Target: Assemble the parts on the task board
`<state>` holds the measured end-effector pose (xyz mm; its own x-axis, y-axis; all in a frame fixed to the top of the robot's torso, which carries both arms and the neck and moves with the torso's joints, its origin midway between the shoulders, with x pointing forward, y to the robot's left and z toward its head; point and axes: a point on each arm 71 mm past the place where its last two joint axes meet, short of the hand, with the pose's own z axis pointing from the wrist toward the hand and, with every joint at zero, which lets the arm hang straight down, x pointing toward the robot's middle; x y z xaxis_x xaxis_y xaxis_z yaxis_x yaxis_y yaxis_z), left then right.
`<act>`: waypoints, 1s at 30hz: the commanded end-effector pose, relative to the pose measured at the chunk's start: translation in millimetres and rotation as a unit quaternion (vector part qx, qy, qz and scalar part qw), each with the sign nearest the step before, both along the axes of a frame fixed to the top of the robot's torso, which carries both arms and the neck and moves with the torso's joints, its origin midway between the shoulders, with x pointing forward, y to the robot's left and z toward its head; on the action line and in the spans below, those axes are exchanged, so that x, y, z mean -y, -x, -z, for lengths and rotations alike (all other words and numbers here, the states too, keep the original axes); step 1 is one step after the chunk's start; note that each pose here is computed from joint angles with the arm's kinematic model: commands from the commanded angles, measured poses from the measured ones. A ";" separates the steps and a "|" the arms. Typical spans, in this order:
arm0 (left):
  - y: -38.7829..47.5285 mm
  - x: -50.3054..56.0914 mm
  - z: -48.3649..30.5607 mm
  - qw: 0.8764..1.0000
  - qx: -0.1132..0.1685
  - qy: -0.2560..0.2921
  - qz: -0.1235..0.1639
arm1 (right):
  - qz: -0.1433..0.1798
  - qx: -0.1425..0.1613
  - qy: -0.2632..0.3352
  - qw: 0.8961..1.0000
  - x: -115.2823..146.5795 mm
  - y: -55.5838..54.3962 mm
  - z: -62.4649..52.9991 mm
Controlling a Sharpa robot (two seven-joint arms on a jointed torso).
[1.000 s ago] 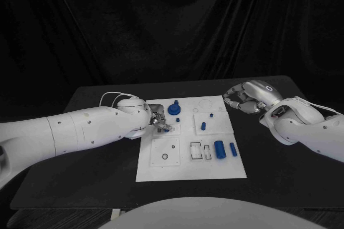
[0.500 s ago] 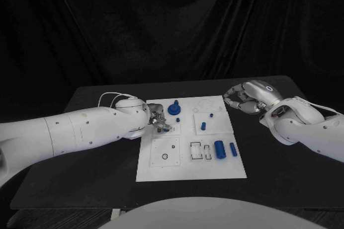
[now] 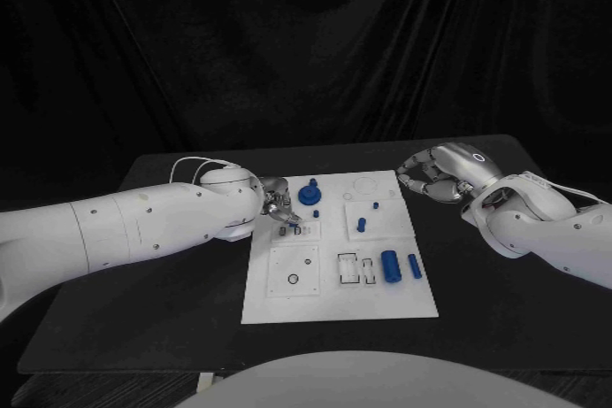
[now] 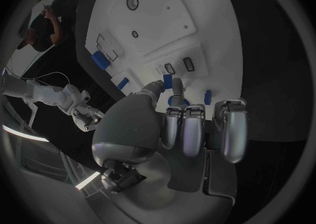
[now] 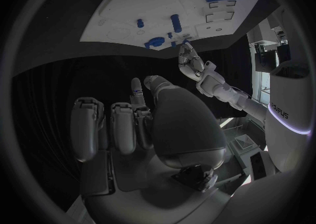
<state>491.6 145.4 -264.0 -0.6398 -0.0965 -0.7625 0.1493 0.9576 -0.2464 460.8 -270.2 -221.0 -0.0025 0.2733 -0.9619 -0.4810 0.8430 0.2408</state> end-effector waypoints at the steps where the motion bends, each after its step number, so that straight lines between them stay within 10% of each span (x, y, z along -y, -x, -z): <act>1: 0.4 3.8 -0.4 0.999 -0.028 0.021 0.002 | 0.007 -0.003 0.001 1.000 1.1 -0.1 1.2; 17: -9.1 4.2 -2.1 0.993 -0.121 -0.005 0.002 | 0.008 -0.004 0.001 1.000 1.1 0.1 1.3; 30: -19.9 5.6 -7.3 0.989 -0.144 -0.038 -0.004 | 0.008 -0.004 0.000 1.000 0.5 0.1 1.2</act>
<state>513.8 140.5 -256.0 -0.8002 -0.0681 -0.5959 0.0772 0.9736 -0.2149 460.8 -270.0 -221.2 -0.0035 0.2733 -0.9619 -0.4799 0.8434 0.2414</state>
